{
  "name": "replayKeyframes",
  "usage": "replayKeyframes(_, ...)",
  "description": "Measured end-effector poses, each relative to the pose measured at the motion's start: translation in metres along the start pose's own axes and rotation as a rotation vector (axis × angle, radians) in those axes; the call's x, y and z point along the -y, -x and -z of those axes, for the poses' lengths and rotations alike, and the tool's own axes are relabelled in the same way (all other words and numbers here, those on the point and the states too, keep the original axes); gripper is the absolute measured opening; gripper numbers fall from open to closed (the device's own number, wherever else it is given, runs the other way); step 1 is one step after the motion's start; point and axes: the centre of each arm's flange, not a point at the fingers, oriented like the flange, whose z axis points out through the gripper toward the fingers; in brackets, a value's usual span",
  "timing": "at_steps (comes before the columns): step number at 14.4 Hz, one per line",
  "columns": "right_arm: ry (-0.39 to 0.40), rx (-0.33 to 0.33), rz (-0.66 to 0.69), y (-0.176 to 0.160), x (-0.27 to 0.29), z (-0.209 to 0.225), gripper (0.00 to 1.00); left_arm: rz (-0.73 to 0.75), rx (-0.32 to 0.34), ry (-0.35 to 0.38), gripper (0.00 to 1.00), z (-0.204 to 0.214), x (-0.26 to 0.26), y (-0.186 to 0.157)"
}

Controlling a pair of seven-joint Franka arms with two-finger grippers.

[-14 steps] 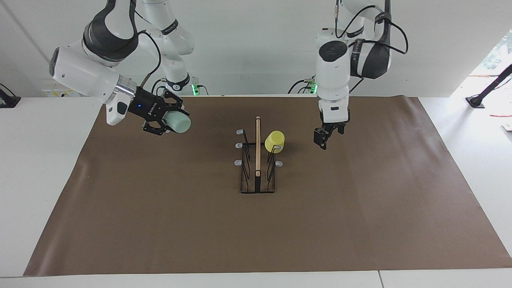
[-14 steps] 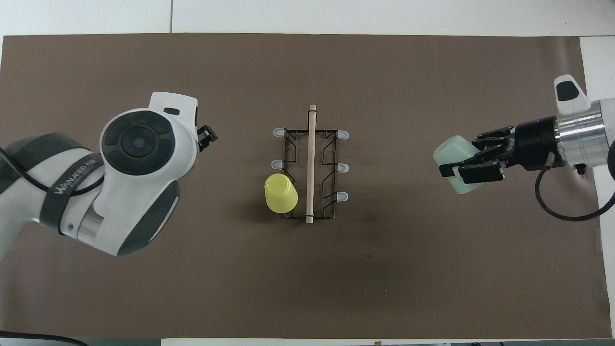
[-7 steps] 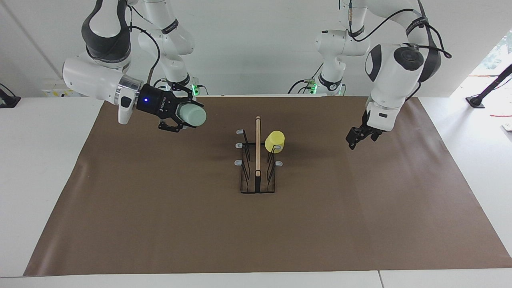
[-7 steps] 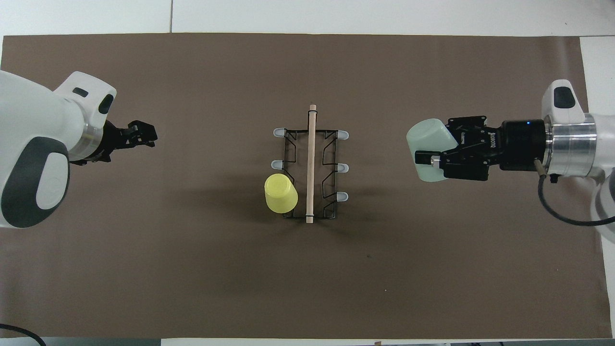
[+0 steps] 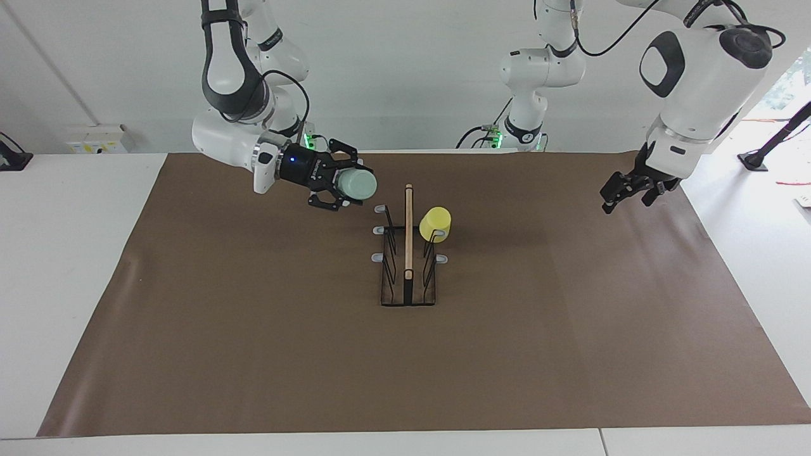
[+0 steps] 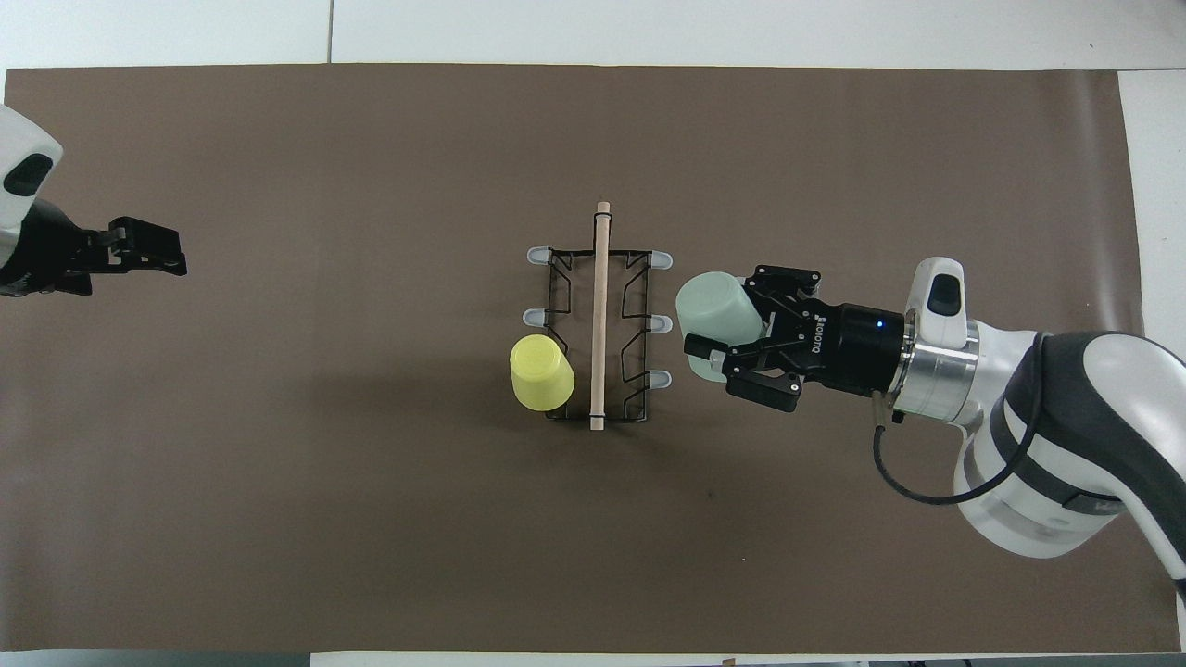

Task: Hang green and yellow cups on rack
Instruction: 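Move the green cup with the right gripper onto a rack peg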

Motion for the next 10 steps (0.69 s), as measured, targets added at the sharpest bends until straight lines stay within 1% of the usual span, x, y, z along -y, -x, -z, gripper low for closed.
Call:
replayKeyframes(2,0.055,-0.069,0.014,0.021,0.018,-0.017,0.68,-0.033,0.021,-0.002,1.0,0.018,0.012,0.002)
replayKeyframes(3,0.075,-0.08,0.021,0.031,0.033,-0.03,0.68,-0.05,0.038,-0.003,1.0,0.023,0.016,0.004)
replayKeyframes(5,0.085,-0.059,0.039,0.04,0.05,-0.043,0.68,-0.071,0.071,-0.003,1.0,0.029,0.026,0.008)
replayKeyframes(6,0.087,-0.054,0.064,0.043,0.049,-0.043,0.68,-0.077,0.081,-0.003,1.0,0.03,0.029,0.009)
replayKeyframes(7,0.096,-0.051,0.092,0.049,0.041,-0.039,0.68,-0.082,0.088,-0.003,1.0,0.029,0.03,0.01)
replayKeyframes(10,0.124,-0.044,0.112,0.061,0.019,-0.031,0.68,-0.091,0.11,-0.003,1.0,0.02,0.027,0.012)
